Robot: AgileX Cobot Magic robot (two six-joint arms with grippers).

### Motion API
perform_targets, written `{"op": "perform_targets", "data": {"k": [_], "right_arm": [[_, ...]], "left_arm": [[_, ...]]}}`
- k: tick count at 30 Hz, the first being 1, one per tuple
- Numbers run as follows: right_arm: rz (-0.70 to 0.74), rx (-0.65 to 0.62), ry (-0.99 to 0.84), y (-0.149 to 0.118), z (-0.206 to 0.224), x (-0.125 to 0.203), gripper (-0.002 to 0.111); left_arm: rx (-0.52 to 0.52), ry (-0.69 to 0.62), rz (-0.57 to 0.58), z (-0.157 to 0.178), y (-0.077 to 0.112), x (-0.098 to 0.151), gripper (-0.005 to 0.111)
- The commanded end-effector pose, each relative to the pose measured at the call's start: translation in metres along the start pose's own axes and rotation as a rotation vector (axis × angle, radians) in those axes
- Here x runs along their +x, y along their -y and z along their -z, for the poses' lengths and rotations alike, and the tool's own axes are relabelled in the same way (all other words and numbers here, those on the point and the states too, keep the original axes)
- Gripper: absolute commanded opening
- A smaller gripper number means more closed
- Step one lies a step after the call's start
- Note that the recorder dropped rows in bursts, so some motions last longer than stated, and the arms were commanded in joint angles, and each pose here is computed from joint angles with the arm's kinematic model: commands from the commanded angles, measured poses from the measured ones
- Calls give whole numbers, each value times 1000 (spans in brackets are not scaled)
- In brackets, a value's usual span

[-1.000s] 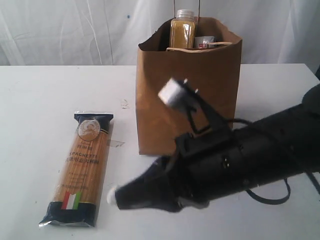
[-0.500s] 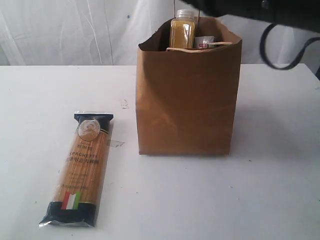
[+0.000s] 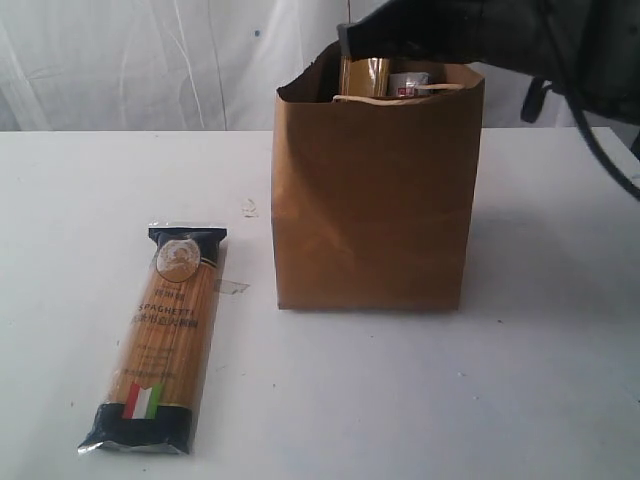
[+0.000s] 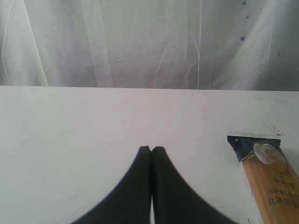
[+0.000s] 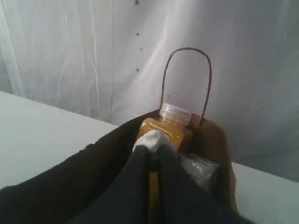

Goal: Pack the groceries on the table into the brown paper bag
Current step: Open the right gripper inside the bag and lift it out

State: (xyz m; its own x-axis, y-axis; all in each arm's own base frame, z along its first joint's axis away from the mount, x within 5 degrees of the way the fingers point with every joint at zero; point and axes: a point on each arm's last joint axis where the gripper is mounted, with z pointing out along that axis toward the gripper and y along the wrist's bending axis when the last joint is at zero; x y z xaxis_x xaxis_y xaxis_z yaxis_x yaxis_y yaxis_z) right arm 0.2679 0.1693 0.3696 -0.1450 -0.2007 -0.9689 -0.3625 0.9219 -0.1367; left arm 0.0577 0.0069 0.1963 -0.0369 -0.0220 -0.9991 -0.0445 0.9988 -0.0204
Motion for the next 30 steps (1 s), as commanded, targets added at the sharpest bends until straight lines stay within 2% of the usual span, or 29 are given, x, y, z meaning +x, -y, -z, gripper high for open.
{"op": "perform_targets", "data": {"k": [1, 5, 8, 14, 20, 25, 27, 30], "right_arm": [[40, 12, 13, -2, -11, -9, 0], [55, 9, 8, -5, -20, -9, 0], [71, 2, -37, -10, -34, 4, 0], [117, 212, -163, 2, -53, 30, 0], [113, 211, -162, 1, -53, 30, 1], [111, 204, -161, 1, -53, 30, 26], [109, 204, -162, 1, -53, 30, 32], [97, 203, -164, 1, -52, 30, 34]], "left_arm": [[10, 3, -10, 0, 1, 1, 1], [10, 3, -10, 0, 1, 1, 1], [10, 3, -10, 0, 1, 1, 1], [10, 3, -10, 0, 1, 1, 1], [10, 3, -10, 0, 1, 1, 1], [10, 3, -10, 0, 1, 1, 1], [10, 3, -10, 0, 1, 1, 1], [10, 3, -10, 0, 1, 1, 1]]}}
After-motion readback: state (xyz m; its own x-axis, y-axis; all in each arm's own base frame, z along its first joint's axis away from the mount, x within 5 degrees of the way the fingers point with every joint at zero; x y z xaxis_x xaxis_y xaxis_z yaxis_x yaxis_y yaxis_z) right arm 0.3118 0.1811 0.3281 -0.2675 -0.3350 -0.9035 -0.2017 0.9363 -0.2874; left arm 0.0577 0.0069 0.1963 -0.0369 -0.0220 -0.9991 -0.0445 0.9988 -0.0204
